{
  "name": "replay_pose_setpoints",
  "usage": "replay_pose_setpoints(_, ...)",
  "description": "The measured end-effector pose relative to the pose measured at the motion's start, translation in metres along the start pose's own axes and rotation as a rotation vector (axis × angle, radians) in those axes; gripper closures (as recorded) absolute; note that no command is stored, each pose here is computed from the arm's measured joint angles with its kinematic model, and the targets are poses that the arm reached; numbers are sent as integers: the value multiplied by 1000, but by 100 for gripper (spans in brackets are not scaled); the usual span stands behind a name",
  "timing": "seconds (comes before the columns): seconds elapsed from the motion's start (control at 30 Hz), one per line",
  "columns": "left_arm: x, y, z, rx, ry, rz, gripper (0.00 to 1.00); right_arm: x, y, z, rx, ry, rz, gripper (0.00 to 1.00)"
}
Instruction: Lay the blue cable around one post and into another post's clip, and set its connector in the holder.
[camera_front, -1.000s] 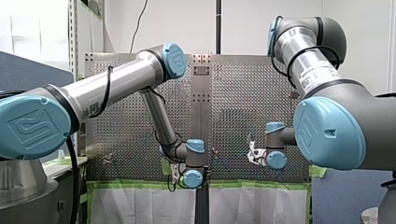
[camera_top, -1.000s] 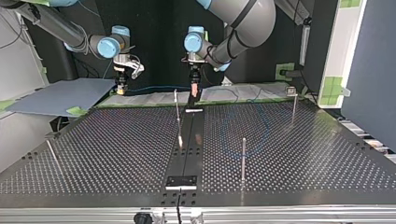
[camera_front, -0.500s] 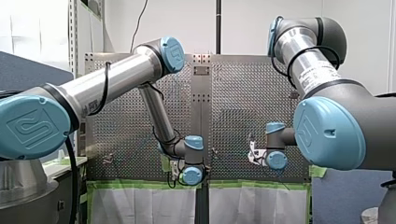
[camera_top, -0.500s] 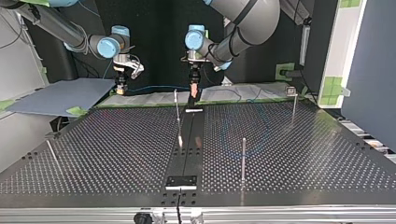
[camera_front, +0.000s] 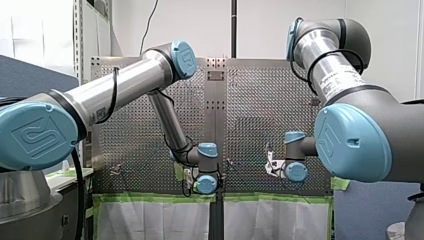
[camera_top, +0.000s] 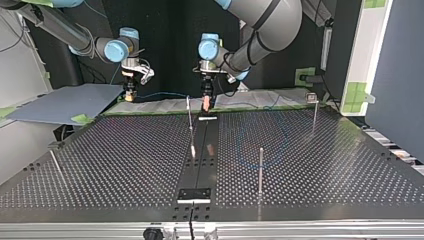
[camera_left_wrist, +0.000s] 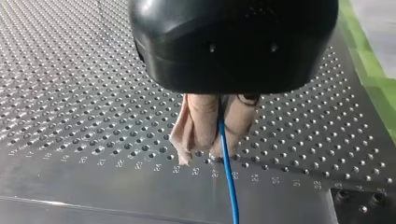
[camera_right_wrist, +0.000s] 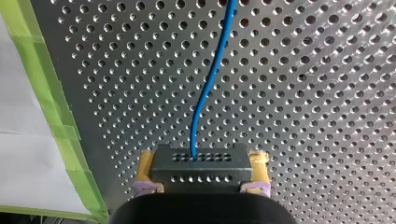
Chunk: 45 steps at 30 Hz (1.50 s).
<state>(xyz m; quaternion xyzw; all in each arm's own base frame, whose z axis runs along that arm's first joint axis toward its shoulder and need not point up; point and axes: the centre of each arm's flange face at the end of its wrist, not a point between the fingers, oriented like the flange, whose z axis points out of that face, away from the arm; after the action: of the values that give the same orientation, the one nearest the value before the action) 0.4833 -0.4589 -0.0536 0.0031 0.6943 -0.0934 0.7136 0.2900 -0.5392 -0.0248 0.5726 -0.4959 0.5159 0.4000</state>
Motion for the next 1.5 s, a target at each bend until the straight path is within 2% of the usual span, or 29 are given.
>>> replay_pose_setpoints(0.5,3,12,12,-10,7,6,82,0,0,0,1,2,0,39)
replay_pose_setpoints(0.67,15,15,15,-13,27,11,82,0,0,1,1,0,0,39)
replay_pose_setpoints(0.9,16,18,26,-11,31,-1,82,1,0,2,0,4,0,39)
replay_pose_setpoints(1.2,10,19,38,-11,19,-13,82,6,-1,10,1,13,3,39)
replay_pose_setpoints(1.33,9,20,43,0,17,-15,82,11,-2,16,2,18,3,39)
replay_pose_setpoints(1.5,6,20,49,16,11,-26,85,14,-2,21,0,6,0,39)
